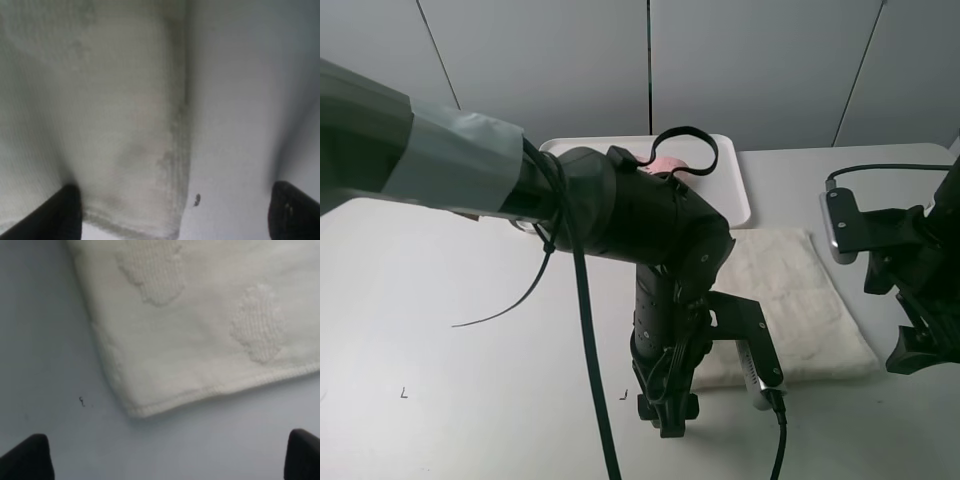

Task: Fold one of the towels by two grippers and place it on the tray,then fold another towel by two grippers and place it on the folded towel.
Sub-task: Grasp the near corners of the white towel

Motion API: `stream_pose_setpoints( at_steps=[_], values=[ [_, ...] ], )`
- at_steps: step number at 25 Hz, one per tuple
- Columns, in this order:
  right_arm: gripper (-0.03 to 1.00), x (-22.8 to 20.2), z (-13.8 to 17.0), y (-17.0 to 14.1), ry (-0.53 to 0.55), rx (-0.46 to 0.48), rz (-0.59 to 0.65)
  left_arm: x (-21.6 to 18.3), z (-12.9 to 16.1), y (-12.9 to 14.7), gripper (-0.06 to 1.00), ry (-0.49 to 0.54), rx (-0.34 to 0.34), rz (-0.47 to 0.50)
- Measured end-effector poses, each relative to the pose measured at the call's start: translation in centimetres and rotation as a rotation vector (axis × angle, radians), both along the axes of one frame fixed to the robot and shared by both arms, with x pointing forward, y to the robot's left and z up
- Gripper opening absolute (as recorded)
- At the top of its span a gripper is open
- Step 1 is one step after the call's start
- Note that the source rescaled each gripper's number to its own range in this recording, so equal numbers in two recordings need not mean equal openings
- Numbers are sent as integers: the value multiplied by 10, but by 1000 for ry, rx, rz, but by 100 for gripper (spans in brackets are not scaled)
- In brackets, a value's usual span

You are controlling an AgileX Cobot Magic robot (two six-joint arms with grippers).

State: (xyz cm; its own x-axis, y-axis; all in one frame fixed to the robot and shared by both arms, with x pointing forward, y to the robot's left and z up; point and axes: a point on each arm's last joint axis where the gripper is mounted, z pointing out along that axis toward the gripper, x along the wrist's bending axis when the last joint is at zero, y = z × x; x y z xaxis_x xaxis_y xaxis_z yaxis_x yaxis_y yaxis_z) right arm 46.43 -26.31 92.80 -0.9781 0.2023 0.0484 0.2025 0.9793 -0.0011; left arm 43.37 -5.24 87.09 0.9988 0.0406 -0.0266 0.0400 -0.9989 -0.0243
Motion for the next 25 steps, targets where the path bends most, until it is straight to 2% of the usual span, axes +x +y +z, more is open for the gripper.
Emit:
stream_pose_setpoints(
  at_steps=[5,9,16,20,25],
  values=[
    [100,-10,-13,0,8,13,43,0,0,0,96,-1,1,-1],
    [100,-25,-23,-2,52,23,140,0,0,0,96,-1,1,-1],
    [100,-25,-29,7,-20,130,155,0,0,0,96,-1,1,-1],
    [100,-25,-29,8,-27,142,175,0,0,0,96,-1,1,-1],
    [100,-28,-42,7,33,130,191,0,0,0,96,-1,0,1]
  ],
)
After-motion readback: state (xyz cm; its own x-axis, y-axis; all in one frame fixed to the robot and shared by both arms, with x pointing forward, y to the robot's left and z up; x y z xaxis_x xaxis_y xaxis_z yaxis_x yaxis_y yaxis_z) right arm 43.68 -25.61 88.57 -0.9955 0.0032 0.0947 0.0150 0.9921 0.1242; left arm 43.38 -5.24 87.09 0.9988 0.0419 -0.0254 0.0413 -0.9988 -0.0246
